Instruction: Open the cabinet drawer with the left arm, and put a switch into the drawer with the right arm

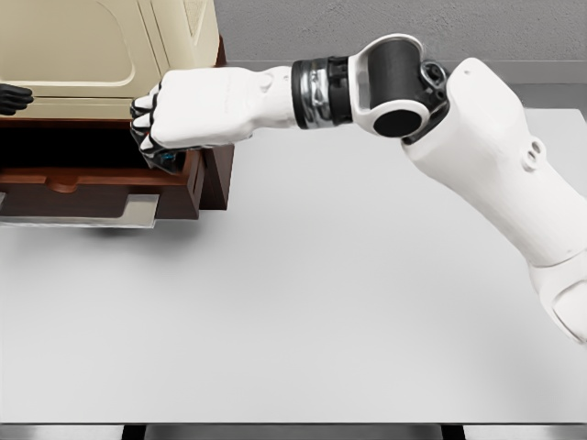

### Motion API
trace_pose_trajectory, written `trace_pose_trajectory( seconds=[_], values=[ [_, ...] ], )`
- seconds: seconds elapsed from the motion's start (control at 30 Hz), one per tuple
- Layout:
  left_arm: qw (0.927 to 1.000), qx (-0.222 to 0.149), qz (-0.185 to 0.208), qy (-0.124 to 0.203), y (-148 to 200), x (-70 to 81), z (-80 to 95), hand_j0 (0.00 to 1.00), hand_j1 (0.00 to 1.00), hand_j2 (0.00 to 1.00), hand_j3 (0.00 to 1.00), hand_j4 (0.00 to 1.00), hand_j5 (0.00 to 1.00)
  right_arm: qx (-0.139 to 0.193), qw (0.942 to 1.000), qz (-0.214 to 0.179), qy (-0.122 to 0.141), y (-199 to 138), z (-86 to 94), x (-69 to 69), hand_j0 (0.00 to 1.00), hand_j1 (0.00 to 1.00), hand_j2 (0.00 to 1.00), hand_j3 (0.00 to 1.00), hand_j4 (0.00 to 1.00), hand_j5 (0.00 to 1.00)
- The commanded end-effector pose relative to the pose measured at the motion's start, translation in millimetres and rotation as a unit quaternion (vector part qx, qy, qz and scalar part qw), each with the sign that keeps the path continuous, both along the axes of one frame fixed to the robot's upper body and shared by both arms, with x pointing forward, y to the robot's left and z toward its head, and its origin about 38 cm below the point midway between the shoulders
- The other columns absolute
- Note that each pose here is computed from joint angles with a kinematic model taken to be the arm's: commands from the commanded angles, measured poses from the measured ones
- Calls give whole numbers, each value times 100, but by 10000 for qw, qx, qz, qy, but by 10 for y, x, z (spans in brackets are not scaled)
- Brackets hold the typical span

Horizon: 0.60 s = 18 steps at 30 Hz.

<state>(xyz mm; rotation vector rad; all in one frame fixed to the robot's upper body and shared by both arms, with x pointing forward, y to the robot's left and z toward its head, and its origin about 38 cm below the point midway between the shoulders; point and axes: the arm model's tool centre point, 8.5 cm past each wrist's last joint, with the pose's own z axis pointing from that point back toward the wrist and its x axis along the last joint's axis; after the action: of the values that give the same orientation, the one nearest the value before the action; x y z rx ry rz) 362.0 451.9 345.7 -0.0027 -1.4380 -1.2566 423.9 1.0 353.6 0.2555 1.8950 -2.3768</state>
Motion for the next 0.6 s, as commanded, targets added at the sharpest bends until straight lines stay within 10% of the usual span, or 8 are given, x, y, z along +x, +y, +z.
trace_pose_trajectory(
  seconds=[0.0,0.57],
  values=[
    [10000,-20,8,-4,1,-2,13,100,100,100,100,100,100,-99,9995,-49,282,149,-162,82,33,33,33,33,33,33],
    [10000,-6,2,-3,1,-3,7,100,100,100,100,100,100,-345,9976,-311,505,477,-309,307,34,34,34,34,34,34]
  ],
)
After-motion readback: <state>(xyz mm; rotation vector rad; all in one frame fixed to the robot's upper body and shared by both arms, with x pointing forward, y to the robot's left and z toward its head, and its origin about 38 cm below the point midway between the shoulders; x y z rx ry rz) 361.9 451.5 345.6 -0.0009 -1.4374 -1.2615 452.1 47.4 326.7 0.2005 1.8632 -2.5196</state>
